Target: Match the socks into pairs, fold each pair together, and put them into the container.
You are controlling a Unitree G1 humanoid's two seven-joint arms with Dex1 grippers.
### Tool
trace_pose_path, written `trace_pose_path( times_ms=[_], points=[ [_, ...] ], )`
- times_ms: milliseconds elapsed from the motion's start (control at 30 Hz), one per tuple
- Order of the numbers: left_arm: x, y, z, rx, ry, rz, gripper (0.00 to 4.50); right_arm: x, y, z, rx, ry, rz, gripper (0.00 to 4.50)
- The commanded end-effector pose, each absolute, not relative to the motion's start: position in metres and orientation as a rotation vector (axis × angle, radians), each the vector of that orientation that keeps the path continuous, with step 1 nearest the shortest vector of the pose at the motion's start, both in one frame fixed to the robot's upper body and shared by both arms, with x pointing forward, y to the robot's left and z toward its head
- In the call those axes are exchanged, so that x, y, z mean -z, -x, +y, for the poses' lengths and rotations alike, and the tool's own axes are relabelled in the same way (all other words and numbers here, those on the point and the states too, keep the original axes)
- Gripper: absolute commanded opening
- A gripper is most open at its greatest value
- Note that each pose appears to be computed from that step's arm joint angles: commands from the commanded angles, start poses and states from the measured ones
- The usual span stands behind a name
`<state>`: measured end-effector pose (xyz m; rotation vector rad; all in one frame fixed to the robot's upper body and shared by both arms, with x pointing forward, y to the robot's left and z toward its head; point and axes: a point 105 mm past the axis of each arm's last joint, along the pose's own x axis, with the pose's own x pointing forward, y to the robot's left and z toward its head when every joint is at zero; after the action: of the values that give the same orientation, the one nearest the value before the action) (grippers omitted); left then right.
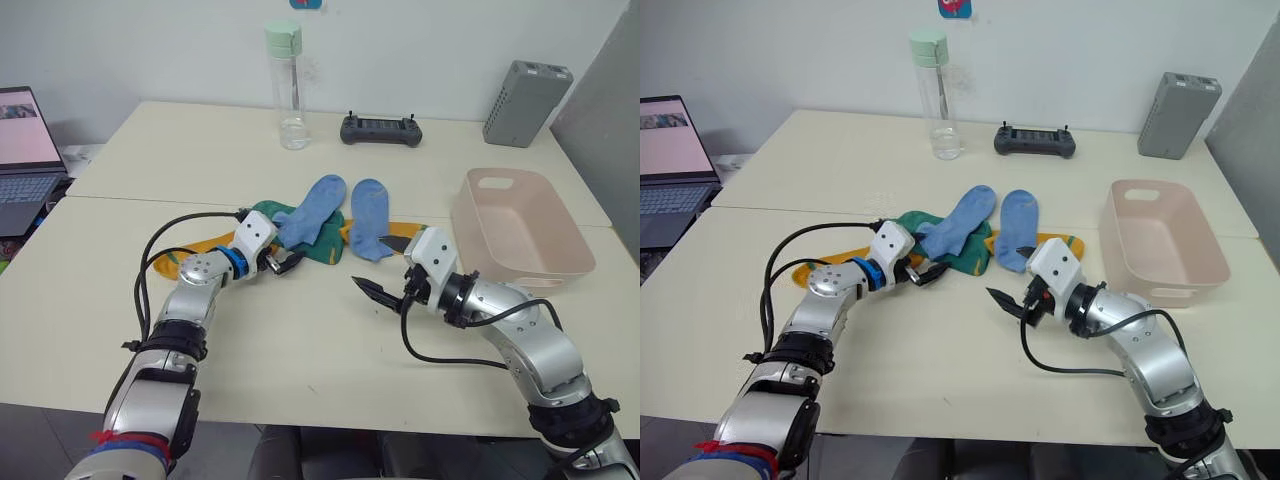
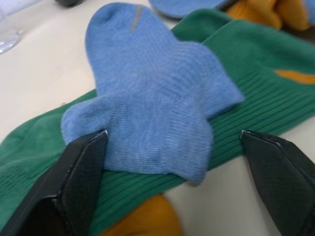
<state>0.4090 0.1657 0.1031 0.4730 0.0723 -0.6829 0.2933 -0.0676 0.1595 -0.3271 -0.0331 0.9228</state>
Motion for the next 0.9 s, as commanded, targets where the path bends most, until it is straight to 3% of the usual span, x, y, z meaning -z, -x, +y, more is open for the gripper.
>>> trace_pose_path(
  times_ms=[33,133,533,700,767,800,900],
  points=[
    [-0.118,-0.418,0.167,0.639,-0.497,0.022,4.37,-0.172,-0.289,-0.067,-0.916,0.351,-0.085,4.50],
    [-0.122,-0.419,0.165,0.646,-0.459,0.008,3.82,-0.172,-0.289,-0.067,-0.915,0.351,-0.084,4.50],
    [-0.124,-0.416,0.170,0.647,-0.427,-0.004,0.03,-0.172,-0.290,-0.066,-0.917,0.352,-0.085,4.50],
    [-0.132,-0.410,0.170,0.674,-0.273,0.016,0.03,-0.173,-0.291,-0.066,-0.917,0.350,-0.086,4.50],
    [-0.134,-0.396,0.168,0.733,-0.209,0.057,0.03,-0.173,-0.290,-0.066,-0.919,0.351,-0.086,4.50],
    [-0.135,-0.386,0.165,0.772,-0.191,0.078,0.03,-0.173,-0.290,-0.067,-0.919,0.350,-0.085,4.50],
    [-0.135,-0.318,0.148,1.036,-0.158,0.224,0.03,-0.174,-0.291,-0.076,-0.909,0.352,-0.076,4.50]
  ],
)
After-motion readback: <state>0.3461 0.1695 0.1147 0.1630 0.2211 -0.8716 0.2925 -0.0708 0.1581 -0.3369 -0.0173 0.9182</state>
